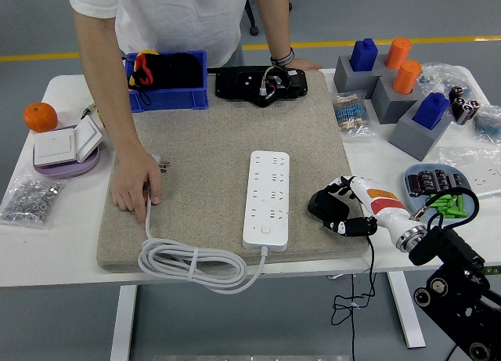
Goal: Press the white button,pick up the black plug,place it near the board,insert it into the board
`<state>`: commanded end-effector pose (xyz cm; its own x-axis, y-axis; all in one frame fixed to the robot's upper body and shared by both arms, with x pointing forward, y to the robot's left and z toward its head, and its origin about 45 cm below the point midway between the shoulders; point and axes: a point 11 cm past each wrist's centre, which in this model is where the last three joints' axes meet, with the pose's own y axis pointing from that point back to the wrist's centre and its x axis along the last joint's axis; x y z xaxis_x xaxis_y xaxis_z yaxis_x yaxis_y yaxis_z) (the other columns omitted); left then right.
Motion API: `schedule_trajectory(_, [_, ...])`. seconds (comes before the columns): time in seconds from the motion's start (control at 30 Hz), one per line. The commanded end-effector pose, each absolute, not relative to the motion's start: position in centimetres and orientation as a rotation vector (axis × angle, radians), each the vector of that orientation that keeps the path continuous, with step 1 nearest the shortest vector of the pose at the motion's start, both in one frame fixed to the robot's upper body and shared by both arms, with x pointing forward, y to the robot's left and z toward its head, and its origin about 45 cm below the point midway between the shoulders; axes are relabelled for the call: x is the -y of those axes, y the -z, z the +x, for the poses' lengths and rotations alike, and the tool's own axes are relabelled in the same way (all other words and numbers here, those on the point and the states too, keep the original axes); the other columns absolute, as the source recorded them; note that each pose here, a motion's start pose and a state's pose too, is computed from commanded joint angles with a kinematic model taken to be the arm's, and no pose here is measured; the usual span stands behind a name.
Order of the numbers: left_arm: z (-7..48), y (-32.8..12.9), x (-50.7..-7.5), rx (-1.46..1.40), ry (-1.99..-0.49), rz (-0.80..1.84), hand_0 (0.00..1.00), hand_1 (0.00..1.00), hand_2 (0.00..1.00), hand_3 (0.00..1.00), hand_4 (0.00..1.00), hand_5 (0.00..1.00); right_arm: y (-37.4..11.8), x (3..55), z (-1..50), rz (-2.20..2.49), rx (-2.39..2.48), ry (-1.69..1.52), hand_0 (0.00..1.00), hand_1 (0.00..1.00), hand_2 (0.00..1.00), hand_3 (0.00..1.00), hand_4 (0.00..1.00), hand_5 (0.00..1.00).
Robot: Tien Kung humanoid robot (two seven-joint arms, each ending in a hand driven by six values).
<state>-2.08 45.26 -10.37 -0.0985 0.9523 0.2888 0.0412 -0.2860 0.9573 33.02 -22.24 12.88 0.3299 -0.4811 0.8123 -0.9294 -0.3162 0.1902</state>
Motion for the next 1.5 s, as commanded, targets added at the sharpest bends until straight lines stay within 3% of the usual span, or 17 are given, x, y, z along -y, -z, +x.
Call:
schedule_trajectory(0.37, [-1.9,10.4,-45.2,-1.151,-1.490,1.389,0.705,0.699,0.671,0.712,0.722,0.284,-12.5,22.1,33.0,1.942,1.229,-0.859,0.494,0.538,0.559,0.610,0.844,0.051])
schedule_trajectory(0.4, [-1.9,10.4,-45.2,-1.151,-1.490,1.389,0.703,0.699,0.671,0.712,0.722,0.283,-12.5,22.1,33.0,1.942,1.227,-0.858,0.464,0.483,0.529,0.593,0.745,0.002])
schedule_trajectory(0.57, [-1.9,10.4,-45.2,-1.153,-1.489,1.390,0.703,0.699,0.671,0.712,0.722,0.283,-12.5,22.0,33.0,1.947,1.233,-0.883,0.464,0.483,0.529,0.593,0.745,0.002])
schedule_trajectory(0.6, [-1.9,10.4,-45.2,-1.153,-1.489,1.390,0.705,0.698,0.671,0.712,0.723,0.285,-12.5,22.0,33.0,1.948,1.236,-0.890,0.446,0.417,0.487,0.574,0.739,0.002])
schedule_trajectory(0.77, [-1.9,10.4,-45.2,-1.152,-1.489,1.389,0.705,0.698,0.671,0.712,0.723,0.285,-12.9,21.9,33.1,1.968,1.244,-0.922,0.446,0.417,0.487,0.574,0.739,0.002])
schedule_trajectory(0.8, [-1.9,10.4,-45.2,-1.152,-1.489,1.389,0.704,0.699,0.671,0.712,0.722,0.283,-13.0,21.9,33.1,1.974,1.245,-0.925,0.245,0.244,0.443,0.555,0.624,0.002])
schedule_trajectory(0.97, [-1.9,10.4,-45.2,-1.152,-1.490,1.388,0.704,0.699,0.671,0.712,0.722,0.283,-13.8,21.5,33.6,2.013,1.222,-0.923,0.245,0.244,0.443,0.555,0.624,0.002])
schedule_trajectory(1.0, [-1.8,10.4,-45.2,-1.152,-1.490,1.389,0.705,0.699,0.671,0.712,0.722,0.285,-14.0,21.5,33.7,2.020,1.218,-0.921,0.213,0.193,0.354,0.499,0.576,0.002])
schedule_trajectory(1.17, [-1.7,10.4,-45.3,-1.149,-1.493,1.387,0.705,0.699,0.671,0.712,0.722,0.285,-15.2,20.6,34.5,2.061,1.178,-0.931,0.213,0.193,0.354,0.499,0.576,0.002])
schedule_trajectory(1.2, [-1.6,10.4,-45.3,-1.148,-1.494,1.385,0.705,0.698,0.671,0.712,0.721,0.285,-15.6,20.2,34.8,2.073,1.159,-0.937,0.174,0.167,0.314,0.473,0.557,0.002])
schedule_trajectory(1.5, [-1.5,10.3,-45.3,-1.148,-1.496,1.386,0.704,0.699,0.671,0.711,0.722,0.284,-17.6,17.0,36.0,2.153,0.984,-0.987,0.162,0.158,0.312,0.476,0.556,0.002])
